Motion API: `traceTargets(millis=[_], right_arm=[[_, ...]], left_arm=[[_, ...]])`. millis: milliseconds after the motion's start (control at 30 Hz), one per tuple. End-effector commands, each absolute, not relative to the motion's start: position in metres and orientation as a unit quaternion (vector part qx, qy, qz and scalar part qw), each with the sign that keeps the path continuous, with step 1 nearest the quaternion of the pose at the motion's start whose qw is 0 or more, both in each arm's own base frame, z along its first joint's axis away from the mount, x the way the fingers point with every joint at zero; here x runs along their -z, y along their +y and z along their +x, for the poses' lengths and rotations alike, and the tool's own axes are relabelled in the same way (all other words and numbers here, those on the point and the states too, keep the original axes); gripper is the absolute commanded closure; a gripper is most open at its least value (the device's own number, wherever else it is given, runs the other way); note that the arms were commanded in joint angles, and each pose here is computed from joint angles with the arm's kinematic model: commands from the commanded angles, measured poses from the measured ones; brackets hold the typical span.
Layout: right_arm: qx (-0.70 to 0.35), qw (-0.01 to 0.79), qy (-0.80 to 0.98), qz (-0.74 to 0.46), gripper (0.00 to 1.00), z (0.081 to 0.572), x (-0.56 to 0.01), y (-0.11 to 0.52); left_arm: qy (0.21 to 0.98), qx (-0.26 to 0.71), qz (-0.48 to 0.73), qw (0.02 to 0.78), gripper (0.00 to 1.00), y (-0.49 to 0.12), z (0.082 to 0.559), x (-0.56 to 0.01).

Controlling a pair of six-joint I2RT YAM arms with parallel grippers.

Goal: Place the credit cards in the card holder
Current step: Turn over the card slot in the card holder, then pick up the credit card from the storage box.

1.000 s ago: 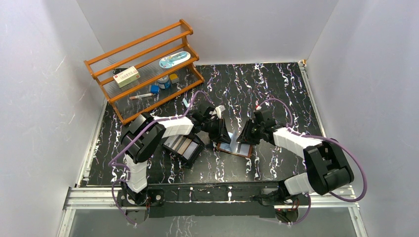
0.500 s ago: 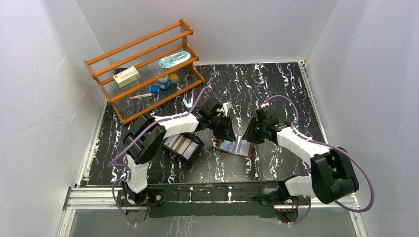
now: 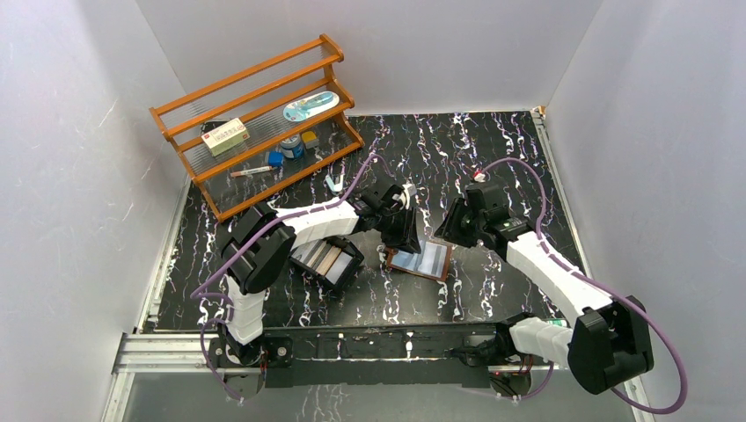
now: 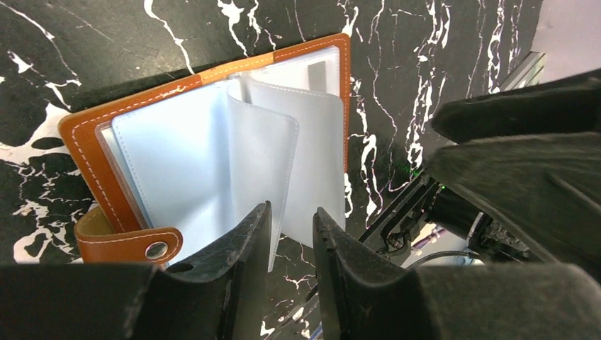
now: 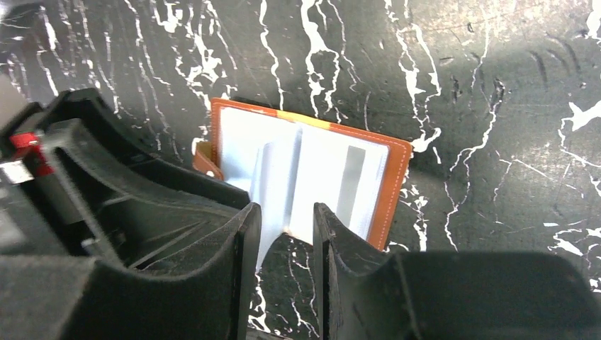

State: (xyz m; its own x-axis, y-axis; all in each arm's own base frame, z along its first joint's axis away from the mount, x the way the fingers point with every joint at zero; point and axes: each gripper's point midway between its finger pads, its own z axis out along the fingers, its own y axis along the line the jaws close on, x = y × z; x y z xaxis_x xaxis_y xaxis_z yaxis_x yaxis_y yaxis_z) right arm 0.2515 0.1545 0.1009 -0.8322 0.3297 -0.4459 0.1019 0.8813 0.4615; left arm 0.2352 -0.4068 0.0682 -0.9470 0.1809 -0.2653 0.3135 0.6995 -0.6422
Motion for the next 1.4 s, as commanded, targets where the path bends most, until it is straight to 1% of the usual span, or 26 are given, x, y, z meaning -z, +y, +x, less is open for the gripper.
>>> traceTargets(millis=[0, 200, 433, 567, 733, 867, 1033, 1100, 1233, 1367], right_arm=[[-0.242, 0.284, 0.920, 0.120, 0.58, 0.259, -0.128, 0.161], [-0.265, 0.271, 0.917, 0.124, 0.58, 0.254, -0.116, 0.169], [-0.348, 0.240, 0.899, 0.116, 0.55, 0.253, -0.103, 0.199], [-0.354, 0.246, 0.896, 0.108, 0.54, 0.261, -0.107, 0.204], [-0.336, 0.252, 0.903, 0.095, 0.53, 0.265, -0.112, 0.200], [-0.329, 0.258, 0.904, 0.083, 0.52, 0.264, -0.115, 0.198], [-0.323, 0.272, 0.903, 0.078, 0.52, 0.266, -0.120, 0.195], [-0.321, 0.273, 0.904, 0.077, 0.52, 0.267, -0.122, 0.195], [-0.330, 0.266, 0.902, 0.079, 0.52, 0.263, -0.126, 0.197], [-0.349, 0.242, 0.900, 0.102, 0.53, 0.255, -0.127, 0.202]], left_arm=[[0.917, 0.354, 0.141, 0.116, 0.73, -0.404, 0.240, -0.090], [0.929, 0.314, 0.133, 0.142, 0.72, -0.387, 0.246, -0.098], [0.934, 0.294, 0.099, 0.179, 0.71, -0.359, 0.265, -0.124], [0.939, 0.275, 0.080, 0.190, 0.67, -0.330, 0.277, -0.139], [0.947, 0.238, 0.063, 0.205, 0.64, -0.281, 0.285, -0.151], [0.962, 0.168, 0.081, 0.198, 0.62, -0.242, 0.272, -0.145], [0.971, 0.112, 0.098, 0.187, 0.62, -0.208, 0.258, -0.134], [0.972, 0.094, 0.106, 0.186, 0.59, -0.198, 0.256, -0.129], [0.974, 0.065, 0.116, 0.185, 0.55, -0.181, 0.255, -0.119], [0.974, 0.063, 0.121, 0.182, 0.51, -0.171, 0.258, -0.112]])
